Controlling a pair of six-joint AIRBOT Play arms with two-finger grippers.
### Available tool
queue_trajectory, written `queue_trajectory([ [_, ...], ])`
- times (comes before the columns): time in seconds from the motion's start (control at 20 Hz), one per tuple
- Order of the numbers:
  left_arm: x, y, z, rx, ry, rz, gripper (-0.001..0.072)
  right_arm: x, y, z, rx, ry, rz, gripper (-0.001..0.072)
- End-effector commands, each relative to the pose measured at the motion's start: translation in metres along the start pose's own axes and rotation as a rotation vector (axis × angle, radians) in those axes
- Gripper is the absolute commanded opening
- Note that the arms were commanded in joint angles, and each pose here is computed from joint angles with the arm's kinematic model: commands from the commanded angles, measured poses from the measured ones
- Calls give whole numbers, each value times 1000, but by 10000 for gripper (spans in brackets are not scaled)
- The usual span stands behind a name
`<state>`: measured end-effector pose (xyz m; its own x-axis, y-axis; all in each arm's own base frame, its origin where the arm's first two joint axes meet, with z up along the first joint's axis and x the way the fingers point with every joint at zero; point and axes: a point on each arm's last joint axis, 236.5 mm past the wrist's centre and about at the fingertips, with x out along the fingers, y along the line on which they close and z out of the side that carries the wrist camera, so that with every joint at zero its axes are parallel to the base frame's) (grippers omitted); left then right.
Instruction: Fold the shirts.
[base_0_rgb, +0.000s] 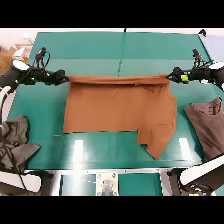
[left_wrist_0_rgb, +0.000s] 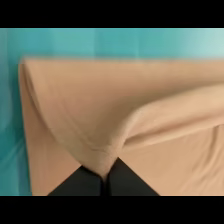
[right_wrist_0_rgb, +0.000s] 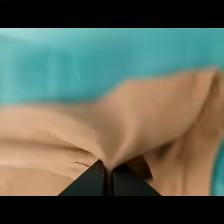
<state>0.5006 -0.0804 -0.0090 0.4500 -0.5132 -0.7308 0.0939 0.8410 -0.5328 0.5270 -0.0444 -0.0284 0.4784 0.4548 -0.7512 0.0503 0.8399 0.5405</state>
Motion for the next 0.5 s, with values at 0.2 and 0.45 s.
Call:
queue_trajectory([
  [0.2, 12, 24, -67, -58, 207, 70, 22, -10, -43, -55, -60, 232, -204, 16],
  [0.45, 31, 14, -66, -23, 160, 86, 21, 7, -38, -64, -60, 253, -200, 17],
])
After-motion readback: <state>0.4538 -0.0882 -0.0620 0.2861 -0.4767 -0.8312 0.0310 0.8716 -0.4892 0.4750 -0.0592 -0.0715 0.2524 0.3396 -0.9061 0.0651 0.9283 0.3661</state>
